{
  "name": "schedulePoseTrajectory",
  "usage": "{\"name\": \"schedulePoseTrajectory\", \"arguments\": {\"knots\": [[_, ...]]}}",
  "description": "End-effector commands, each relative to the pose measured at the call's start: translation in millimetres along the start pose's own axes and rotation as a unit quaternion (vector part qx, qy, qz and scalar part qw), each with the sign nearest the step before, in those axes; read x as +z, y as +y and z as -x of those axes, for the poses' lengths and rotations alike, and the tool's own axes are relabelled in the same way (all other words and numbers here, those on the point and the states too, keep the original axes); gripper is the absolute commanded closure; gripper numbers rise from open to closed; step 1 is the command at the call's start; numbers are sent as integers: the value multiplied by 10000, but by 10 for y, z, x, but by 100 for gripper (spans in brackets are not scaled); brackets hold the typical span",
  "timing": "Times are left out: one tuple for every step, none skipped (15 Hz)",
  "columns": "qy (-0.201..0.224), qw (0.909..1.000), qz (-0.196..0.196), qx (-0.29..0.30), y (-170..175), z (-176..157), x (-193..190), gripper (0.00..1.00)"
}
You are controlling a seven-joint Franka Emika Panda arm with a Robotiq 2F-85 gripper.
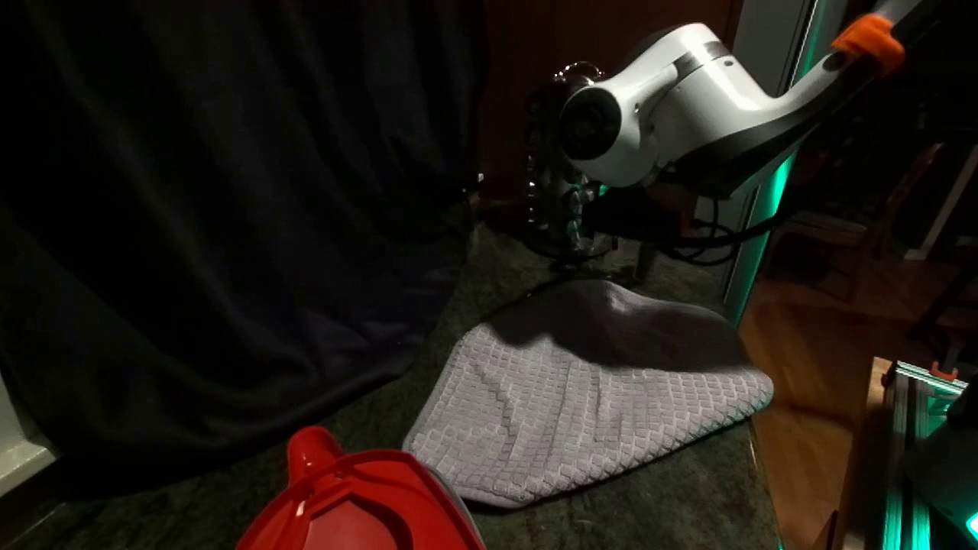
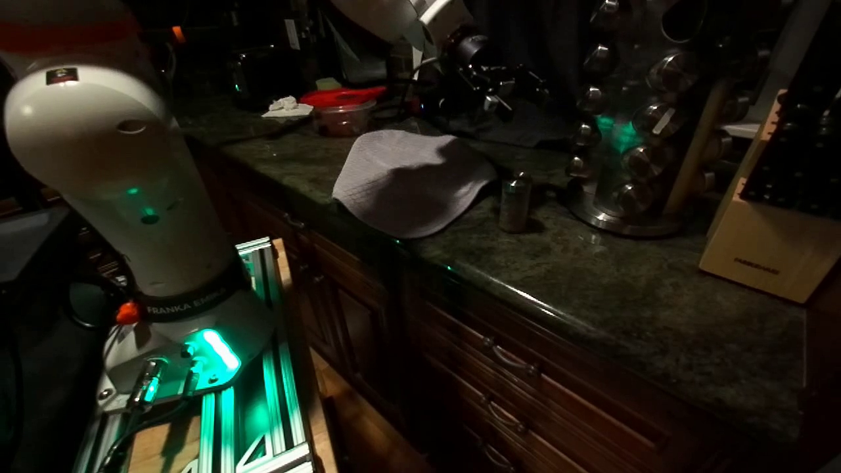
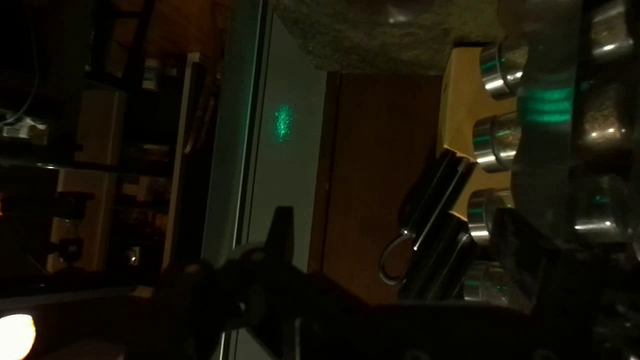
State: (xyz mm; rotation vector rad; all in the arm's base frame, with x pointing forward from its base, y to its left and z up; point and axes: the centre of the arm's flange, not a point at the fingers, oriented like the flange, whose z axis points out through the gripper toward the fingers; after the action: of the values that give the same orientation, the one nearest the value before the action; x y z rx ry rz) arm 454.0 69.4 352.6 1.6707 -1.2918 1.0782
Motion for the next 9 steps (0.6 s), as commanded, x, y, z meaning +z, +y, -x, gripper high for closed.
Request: {"name": "schedulePoseTrajectory", "arguments": {"knots": [[-466,9966,-489,-467,331,-469,-70,0],[-554,9944,-689,-582,361,-580,-73,0],[-648,9918,-844,-705,384,-684,-68,0],[-776,9886,-988,-825,412,-776,-58,0],[-951,9842,-1158,-946,432,-864,-35,0],[-1106,9800,-1277,-1049,463,-940,-15,0],[-1246,9766,-1315,-1155,477,-1012,16,0],[-1370,9728,-1368,-1271,502,-1054,48,0],[-1507,9688,-1383,-1403,502,-1087,86,0]]}}
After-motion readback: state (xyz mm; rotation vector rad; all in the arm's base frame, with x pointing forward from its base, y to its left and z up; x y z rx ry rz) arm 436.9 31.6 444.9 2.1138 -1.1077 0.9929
